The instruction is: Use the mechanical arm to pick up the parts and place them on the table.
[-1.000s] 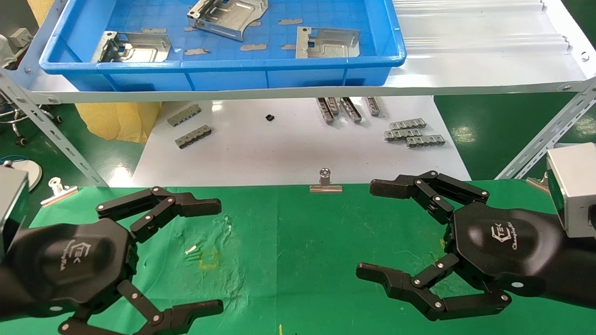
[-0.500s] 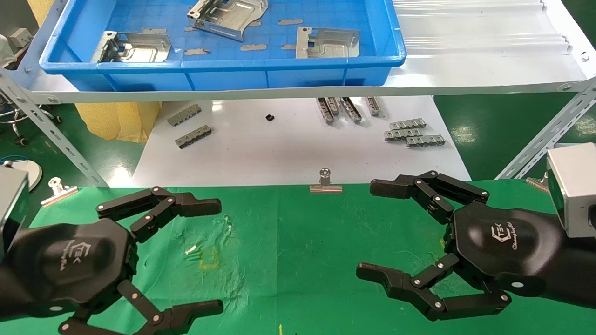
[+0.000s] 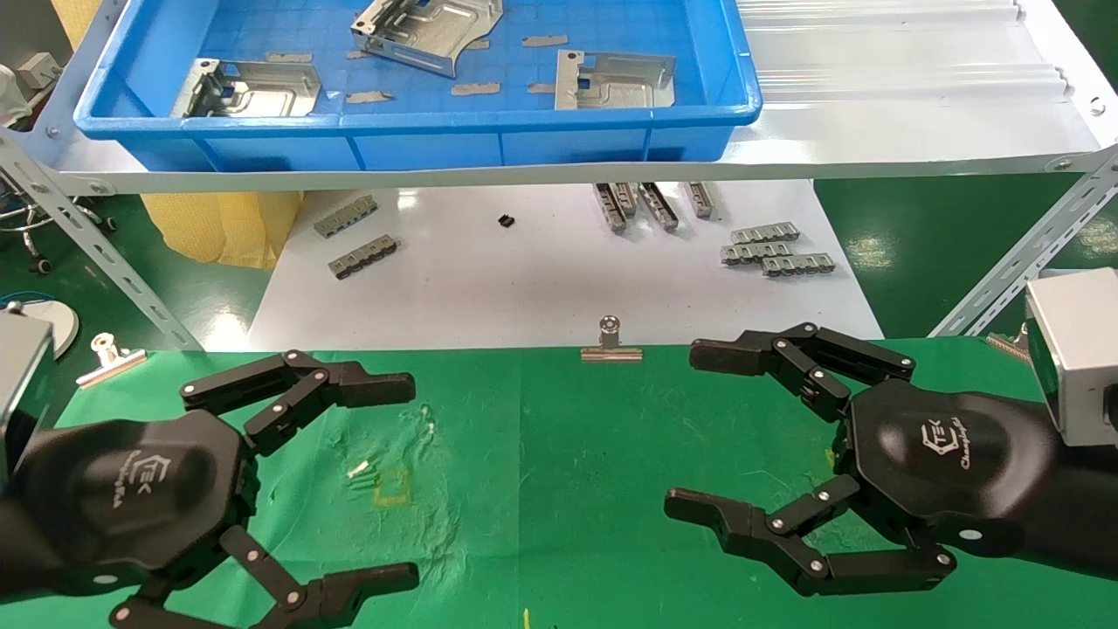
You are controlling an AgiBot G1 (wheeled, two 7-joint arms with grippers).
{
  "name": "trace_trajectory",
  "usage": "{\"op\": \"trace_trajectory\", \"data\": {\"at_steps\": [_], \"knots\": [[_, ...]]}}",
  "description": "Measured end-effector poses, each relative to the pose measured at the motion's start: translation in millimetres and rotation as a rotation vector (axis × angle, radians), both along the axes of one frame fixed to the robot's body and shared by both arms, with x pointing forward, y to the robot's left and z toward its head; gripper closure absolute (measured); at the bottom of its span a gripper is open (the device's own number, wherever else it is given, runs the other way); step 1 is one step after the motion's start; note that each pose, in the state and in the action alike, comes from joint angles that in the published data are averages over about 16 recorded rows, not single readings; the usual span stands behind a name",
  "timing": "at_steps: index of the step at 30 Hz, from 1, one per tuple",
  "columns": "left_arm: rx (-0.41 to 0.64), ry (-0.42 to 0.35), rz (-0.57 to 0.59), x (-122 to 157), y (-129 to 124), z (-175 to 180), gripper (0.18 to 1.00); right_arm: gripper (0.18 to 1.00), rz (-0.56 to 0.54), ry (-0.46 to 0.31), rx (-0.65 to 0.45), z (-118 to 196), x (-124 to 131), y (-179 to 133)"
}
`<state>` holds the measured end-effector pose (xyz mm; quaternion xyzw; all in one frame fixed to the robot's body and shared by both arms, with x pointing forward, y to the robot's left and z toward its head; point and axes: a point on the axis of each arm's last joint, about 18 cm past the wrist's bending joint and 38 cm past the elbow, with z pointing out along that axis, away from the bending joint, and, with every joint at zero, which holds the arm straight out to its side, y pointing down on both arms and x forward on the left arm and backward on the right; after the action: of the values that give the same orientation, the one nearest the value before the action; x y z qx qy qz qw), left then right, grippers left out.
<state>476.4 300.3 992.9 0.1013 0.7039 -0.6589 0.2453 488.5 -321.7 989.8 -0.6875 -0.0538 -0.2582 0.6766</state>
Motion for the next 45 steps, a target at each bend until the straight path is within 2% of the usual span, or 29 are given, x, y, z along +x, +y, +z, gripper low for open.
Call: {"op": "trace_trajectory", "data": {"at_steps": [12, 28, 34, 41, 45], "knots": [[0.000, 0.000, 0.000, 0.0, 0.0, 0.0, 0.183, 0.363, 0.000, 0.000, 0.000, 0.0, 0.0, 0.0], [0.000, 0.000, 0.000, -0.1, 0.0, -0.1, 0.183, 0.745, 0.000, 0.000, 0.000, 0.0, 0.0, 0.0], [0.001, -0.003, -0.001, 0.0, -0.4, 0.8, 0.183, 0.858, 0.000, 0.000, 0.000, 0.0, 0.0, 0.0], [-0.010, -0.047, 0.018, 5.5, -1.3, 18.7, 0.183, 0.938, 0.000, 0.000, 0.000, 0.0, 0.0, 0.0], [-0.027, -0.087, 0.061, 19.8, -1.5, 41.7, 0.183, 0.965, 0.000, 0.000, 0.000, 0.0, 0.0, 0.0]]}}
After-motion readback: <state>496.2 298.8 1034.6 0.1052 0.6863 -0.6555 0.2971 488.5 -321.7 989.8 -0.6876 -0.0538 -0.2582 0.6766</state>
